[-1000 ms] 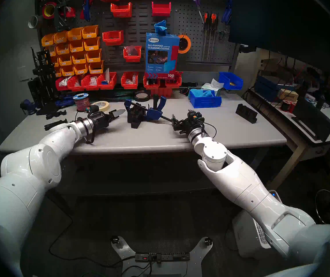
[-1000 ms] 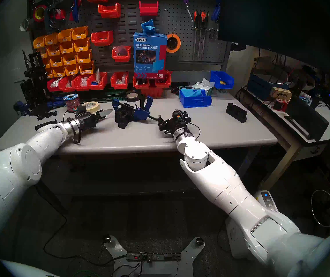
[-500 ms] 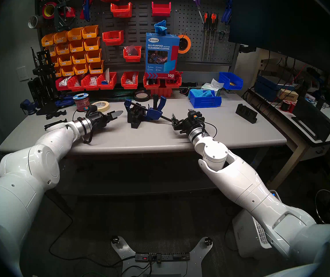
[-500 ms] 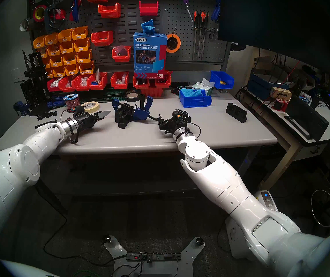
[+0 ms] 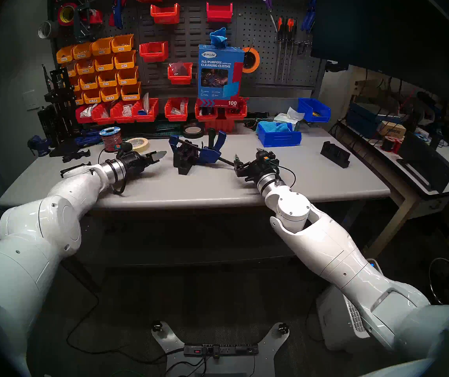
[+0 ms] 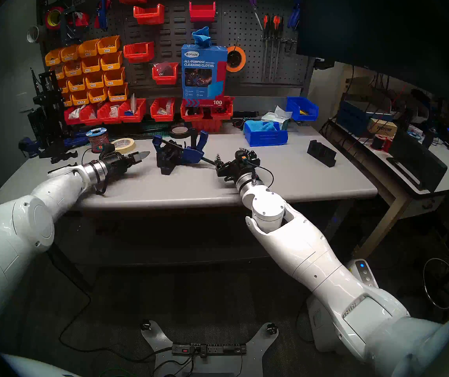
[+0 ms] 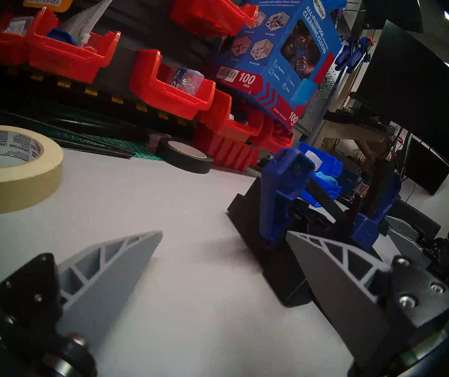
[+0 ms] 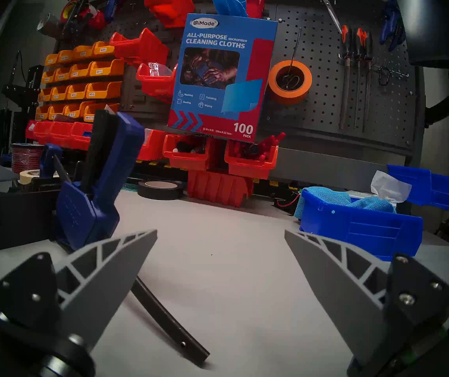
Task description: Clamp the two 3D printed pieces together with the clamp
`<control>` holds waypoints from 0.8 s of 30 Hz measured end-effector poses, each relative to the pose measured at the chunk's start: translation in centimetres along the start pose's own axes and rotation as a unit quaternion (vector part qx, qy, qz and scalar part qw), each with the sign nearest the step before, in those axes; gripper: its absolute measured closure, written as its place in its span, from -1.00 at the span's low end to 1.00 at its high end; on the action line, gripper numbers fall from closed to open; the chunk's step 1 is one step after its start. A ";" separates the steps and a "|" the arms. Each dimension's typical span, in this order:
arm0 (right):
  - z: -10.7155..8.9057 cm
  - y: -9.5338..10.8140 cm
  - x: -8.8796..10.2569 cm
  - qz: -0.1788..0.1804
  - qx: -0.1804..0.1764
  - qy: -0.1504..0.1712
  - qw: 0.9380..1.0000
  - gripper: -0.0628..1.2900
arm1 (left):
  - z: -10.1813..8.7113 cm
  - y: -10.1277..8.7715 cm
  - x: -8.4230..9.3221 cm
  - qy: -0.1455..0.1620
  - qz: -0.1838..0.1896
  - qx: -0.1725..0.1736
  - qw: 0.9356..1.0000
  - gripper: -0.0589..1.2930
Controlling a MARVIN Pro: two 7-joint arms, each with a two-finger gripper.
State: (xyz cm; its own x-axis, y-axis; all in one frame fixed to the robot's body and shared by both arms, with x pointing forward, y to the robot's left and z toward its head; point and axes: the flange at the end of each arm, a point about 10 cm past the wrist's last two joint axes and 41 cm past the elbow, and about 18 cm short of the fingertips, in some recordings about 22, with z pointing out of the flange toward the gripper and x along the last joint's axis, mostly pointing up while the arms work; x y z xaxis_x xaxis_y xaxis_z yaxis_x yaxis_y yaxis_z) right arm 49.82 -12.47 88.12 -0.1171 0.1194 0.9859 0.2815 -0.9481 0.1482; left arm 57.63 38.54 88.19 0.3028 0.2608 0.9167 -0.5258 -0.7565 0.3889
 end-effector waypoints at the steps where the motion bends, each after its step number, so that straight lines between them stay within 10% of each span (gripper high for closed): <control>1: 0.0 0.0 0.0 0.000 0.000 0.000 1.000 -0.89 | 0.0 0.0 0.0 0.000 0.001 0.001 1.000 -0.90; 24: 0.0 0.0 0.1 0.000 -0.004 0.000 1.000 -0.89 | 0.1 -0.2 0.1 -0.001 0.009 0.010 1.000 -0.90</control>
State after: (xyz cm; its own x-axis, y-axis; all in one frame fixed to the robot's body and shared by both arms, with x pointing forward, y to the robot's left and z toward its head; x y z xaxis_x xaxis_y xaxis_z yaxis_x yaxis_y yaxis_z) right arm 49.79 -12.47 88.17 -0.1164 0.1189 0.9861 0.2748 -0.9502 0.1470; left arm 57.79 38.65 88.22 0.2950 0.2458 0.9233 -0.5160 -0.7724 0.3704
